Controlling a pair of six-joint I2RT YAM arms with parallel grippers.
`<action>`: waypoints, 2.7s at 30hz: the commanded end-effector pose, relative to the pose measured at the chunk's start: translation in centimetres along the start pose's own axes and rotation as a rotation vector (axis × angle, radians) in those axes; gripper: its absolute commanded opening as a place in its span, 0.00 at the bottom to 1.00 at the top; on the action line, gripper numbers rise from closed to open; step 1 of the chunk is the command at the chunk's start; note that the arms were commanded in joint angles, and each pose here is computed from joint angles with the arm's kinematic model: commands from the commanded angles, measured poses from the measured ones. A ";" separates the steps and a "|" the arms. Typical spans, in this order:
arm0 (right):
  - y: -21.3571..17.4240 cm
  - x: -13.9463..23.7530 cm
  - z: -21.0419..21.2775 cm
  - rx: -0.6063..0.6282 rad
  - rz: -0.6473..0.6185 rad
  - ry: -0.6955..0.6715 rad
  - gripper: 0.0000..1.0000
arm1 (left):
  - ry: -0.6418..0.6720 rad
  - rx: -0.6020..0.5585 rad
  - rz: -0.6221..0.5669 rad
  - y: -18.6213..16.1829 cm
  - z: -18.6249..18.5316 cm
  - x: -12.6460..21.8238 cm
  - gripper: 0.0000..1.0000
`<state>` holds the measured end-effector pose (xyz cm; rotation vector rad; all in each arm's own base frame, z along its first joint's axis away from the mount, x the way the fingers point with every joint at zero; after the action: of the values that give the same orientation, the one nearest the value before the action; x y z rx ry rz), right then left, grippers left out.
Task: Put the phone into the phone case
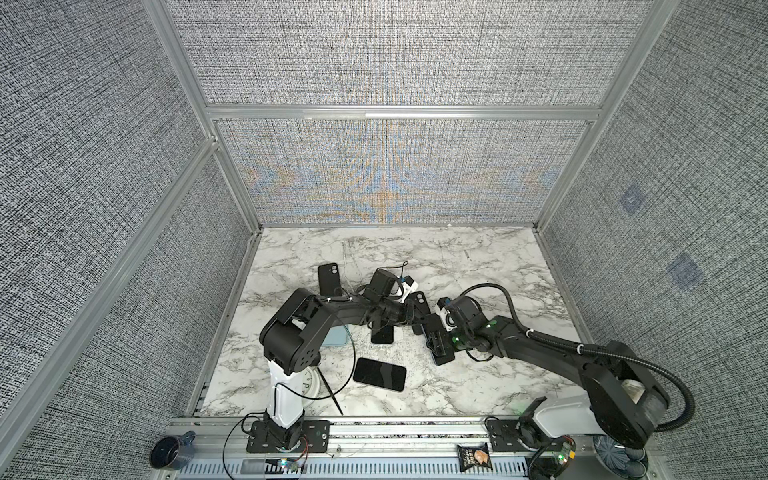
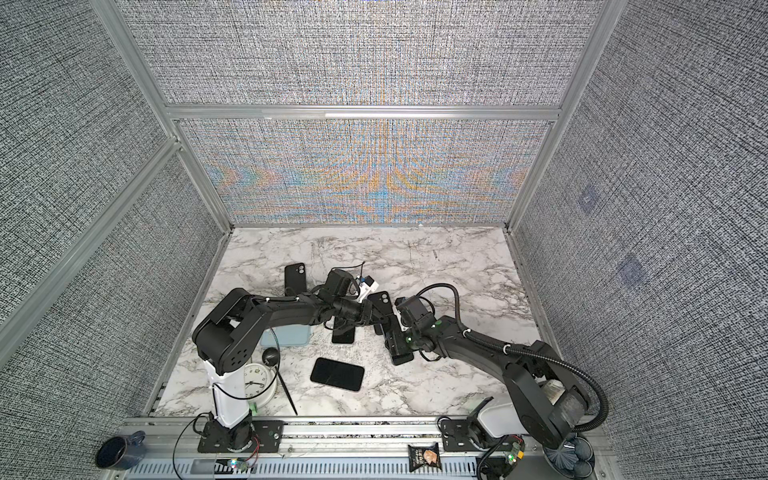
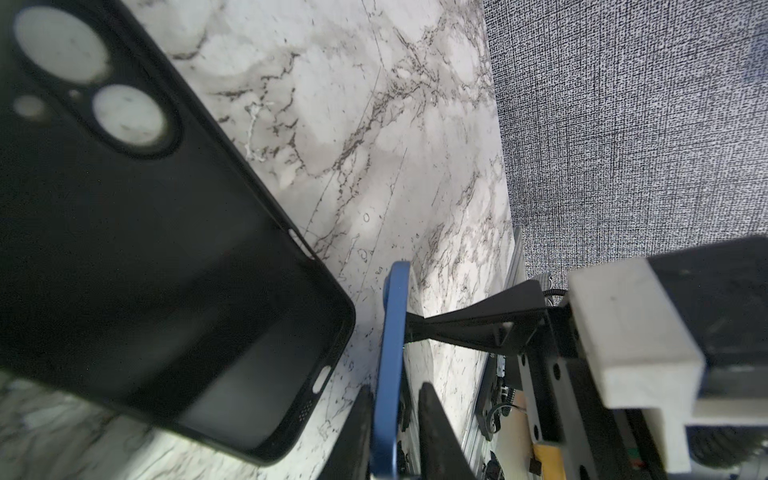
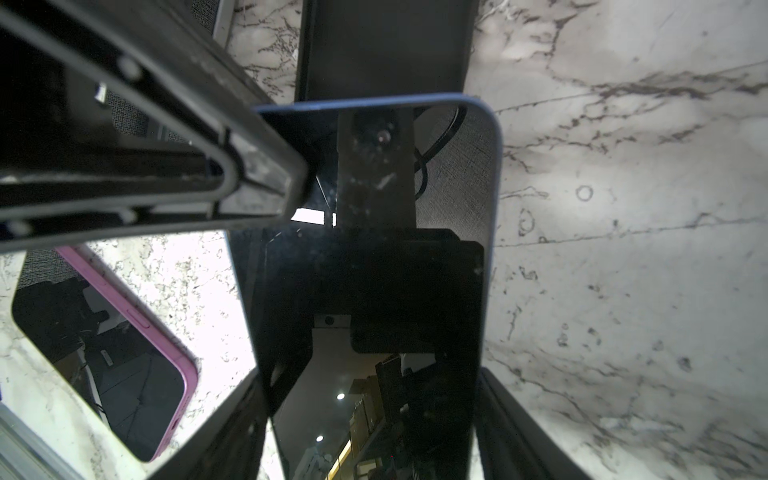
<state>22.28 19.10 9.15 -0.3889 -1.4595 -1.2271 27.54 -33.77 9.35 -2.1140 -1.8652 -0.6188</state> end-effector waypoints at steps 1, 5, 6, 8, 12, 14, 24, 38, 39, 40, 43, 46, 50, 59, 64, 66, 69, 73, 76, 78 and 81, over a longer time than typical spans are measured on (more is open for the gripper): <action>0.5 0.0 0.1 0.008 -0.023 0.000 0.58 | -0.019 -0.015 0.002 0.1 -0.3 -0.1 0.20; 0.5 -0.1 0.1 0.011 -0.021 0.000 0.58 | -0.018 -0.016 0.000 0.1 -0.4 0.0 0.17; 0.5 -0.1 0.0 0.009 -0.020 0.000 0.58 | -0.017 -0.016 -0.002 0.2 -0.4 0.0 0.16; 0.4 -0.2 0.1 0.012 -0.017 0.000 0.58 | -0.014 -0.014 -0.001 0.2 -0.4 0.0 0.14; 0.4 -0.2 0.0 0.015 -0.011 -0.004 0.58 | -0.013 -0.014 -0.004 0.2 -0.5 0.1 0.13; 0.4 -0.1 0.0 0.017 -0.008 -0.008 0.60 | -0.016 -0.014 -0.005 0.2 -0.7 0.1 0.13; 0.5 1.2 -0.4 0.034 -0.020 -0.045 0.76 | -0.026 -0.014 -0.018 0.4 -1.2 0.4 0.09; 1.2 4.4 -0.5 0.055 -0.074 -0.075 0.83 | -0.051 -0.013 -0.039 0.9 -1.9 0.6 0.07; 1.3 4.6 -0.5 0.056 -0.078 -0.079 0.83 | -0.057 -0.014 -0.043 1.0 -2.2 0.6 0.07; 1.4 4.9 -0.5 0.056 -0.084 -0.080 0.83 | -0.063 -0.010 -0.048 1.1 -2.4 0.7 0.06; 1.6 5.5 -0.7 0.053 -0.099 -0.090 0.83 | -0.107 0.014 -0.058 1.8 -3.6 1.1 0.05; 1.7 6.1 -1.0 0.043 -0.106 -0.101 0.83 | -0.147 0.006 -0.078 2.4 -5.2 1.6 0.05; 2.0 7.3 -1.2 0.014 -0.143 -0.094 0.83 | -0.166 0.009 -0.111 3.2 -5.9 2.3 0.04; 2.2 11.1 -1.7 -0.206 -0.289 0.008 0.83 | -0.317 0.085 -0.212 5.6 -6.0 4.1 0.03; 2.2 11.9 -2.1 -0.411 -0.441 0.182 0.83 | -0.368 0.110 -0.249 6.4 -6.3 4.8 0.02; 2.1 11.8 -2.7 -0.489 -0.488 0.248 0.83 | -0.382 0.115 -0.262 6.6 -6.5 5.1 0.02; 2.1 11.6 -3.6 -0.582 -0.549 0.339 0.83 | -0.395 0.120 -0.274 6.8 -6.7 5.3 0.02; 2.1 11.1 -4.6 -0.670 -0.609 0.426 0.82 | -0.416 0.129 -0.289 7.1 -6.8 5.6 0.02; 2.3 10.8 -5.1 -0.702 -0.649 0.468 0.81 | -0.434 0.137 -0.294 7.3 -6.9 5.7 0.02; 2.6 10.7 -5.4 -0.712 -0.671 0.483 0.79 | -0.450 0.142 -0.295 7.4 -7.0 5.7 0.02; 3.0 10.6 -5.7 -0.714 -0.692 0.497 0.77 | -0.472 0.152 -0.297 7.5 -7.0 5.6 0.02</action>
<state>23.64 11.08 16.58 -0.1588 -0.7225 -2.1926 34.30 -33.06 17.34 -1.9759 -2.3564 -0.0578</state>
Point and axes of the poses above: each gripper's point midway between its finger pads, its own x axis back along the fingers, its own z axis along the line the jaws close on, y = z × x, the point moved 5 cm from there along x, back along the fingers, and after that the axes turned 12 degrees about x, right-handed, at the moved point
